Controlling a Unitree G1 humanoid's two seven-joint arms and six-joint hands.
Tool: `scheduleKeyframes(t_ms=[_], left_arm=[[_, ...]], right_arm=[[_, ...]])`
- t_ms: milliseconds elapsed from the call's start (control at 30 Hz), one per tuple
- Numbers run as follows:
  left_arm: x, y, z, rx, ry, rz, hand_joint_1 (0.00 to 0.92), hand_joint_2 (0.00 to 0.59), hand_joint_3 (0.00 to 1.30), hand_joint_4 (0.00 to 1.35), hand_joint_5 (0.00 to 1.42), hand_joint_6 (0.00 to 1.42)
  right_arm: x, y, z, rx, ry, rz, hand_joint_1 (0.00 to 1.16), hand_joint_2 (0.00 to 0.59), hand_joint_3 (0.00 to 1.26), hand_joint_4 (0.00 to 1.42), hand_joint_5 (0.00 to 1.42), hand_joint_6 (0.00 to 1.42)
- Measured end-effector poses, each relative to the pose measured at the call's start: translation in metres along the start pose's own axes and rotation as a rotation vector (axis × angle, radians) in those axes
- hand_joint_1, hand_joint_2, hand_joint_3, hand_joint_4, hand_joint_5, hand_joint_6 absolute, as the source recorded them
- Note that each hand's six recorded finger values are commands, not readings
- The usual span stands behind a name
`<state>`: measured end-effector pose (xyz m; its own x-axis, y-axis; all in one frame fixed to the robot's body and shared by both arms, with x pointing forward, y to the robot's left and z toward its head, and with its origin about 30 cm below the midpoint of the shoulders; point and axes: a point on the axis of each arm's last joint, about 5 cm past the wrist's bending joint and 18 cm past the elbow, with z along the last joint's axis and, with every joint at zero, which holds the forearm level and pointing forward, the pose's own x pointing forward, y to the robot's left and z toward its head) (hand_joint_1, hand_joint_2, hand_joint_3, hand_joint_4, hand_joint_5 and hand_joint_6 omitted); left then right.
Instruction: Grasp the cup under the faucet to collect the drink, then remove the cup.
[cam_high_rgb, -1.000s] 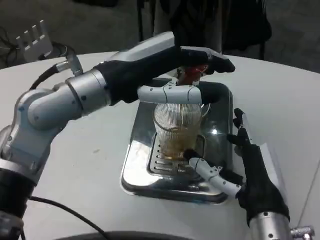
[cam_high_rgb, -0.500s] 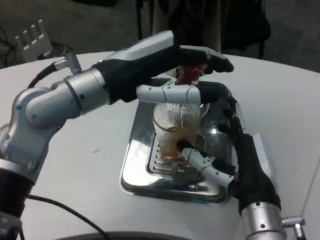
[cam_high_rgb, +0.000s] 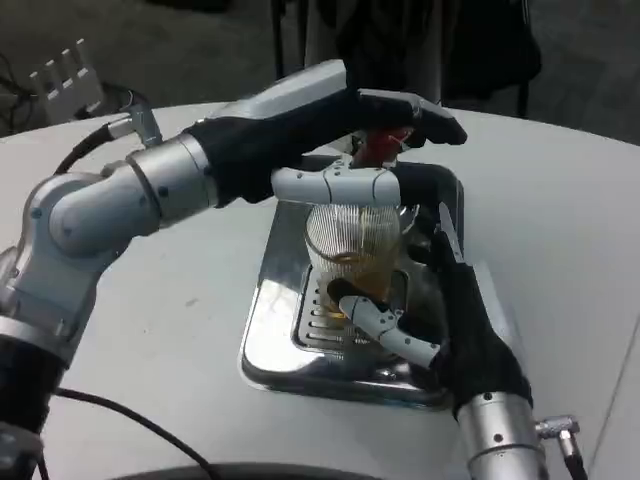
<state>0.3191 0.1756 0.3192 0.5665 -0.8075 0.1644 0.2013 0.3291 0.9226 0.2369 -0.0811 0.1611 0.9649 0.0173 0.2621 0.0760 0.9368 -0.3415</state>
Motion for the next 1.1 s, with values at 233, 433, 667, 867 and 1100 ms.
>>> scheduleKeyframes(t_ms=[233,433,667,867,1100], left_arm=[[0.001,0.001,-0.0008,-0.001,0.003,-0.001,0.0,0.054,0.3,0.23,0.24,0.28],[0.001,0.003,-0.002,0.003,-0.001,-0.001,0.0,0.055,0.3,0.24,0.24,0.28],[0.001,0.003,-0.0035,0.004,-0.002,-0.001,0.0,0.056,0.3,0.24,0.24,0.28],[0.001,0.003,-0.0039,0.002,-0.001,0.0,0.0,0.061,0.3,0.24,0.24,0.28],[0.001,0.003,-0.0035,0.008,-0.006,-0.001,0.0,0.061,0.3,0.24,0.24,0.28]], right_arm=[[0.007,0.0031,-0.0002,0.011,-0.006,0.013,0.72,0.193,0.0,0.06,0.16,0.14],[0.012,0.0073,-0.0003,0.011,-0.002,0.026,0.75,0.186,0.0,0.06,0.16,0.14],[0.015,0.0151,-0.0003,0.021,0.013,0.026,0.75,0.187,0.0,0.06,0.16,0.15],[0.018,0.0197,-0.0014,0.018,0.025,0.016,0.76,0.189,0.0,0.06,0.16,0.16],[0.021,0.0221,-0.0007,0.018,0.021,0.017,0.76,0.19,0.0,0.06,0.17,0.16]])
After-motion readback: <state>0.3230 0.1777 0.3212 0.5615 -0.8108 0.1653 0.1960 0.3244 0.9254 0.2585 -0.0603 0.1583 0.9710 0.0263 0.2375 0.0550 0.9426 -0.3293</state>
